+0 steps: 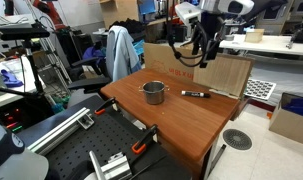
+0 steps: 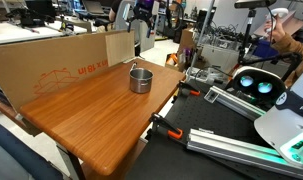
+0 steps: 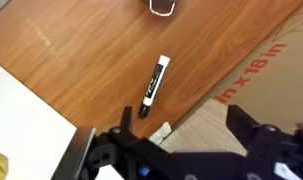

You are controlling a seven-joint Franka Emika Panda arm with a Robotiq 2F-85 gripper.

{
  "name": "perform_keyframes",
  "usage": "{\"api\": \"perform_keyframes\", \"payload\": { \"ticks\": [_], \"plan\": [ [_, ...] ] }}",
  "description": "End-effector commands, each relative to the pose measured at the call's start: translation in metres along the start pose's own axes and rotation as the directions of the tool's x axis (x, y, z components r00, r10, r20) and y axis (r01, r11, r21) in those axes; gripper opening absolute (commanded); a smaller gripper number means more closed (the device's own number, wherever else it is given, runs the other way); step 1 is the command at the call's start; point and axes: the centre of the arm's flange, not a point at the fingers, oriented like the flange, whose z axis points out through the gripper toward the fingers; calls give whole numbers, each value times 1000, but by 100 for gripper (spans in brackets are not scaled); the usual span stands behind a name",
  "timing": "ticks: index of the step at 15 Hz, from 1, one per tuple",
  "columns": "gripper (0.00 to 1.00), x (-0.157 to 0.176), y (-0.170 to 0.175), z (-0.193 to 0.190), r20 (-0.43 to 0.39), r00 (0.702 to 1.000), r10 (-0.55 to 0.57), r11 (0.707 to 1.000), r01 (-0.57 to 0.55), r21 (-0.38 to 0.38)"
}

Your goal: Remove the marker from the silver cup and place it on the table

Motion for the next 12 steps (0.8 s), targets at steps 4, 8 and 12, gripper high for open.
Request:
{"api": "perform_keyframes", "payload": {
  "ticks": [4,8,12],
  "plan": [
    [100,-33,7,-26,-30,999,-35,999,36,30],
    [100,-34,9,-22,-36,999,-38,999,39,33],
    [100,-34,9,-22,-37,999,-39,999,40,34]
  ]
}}
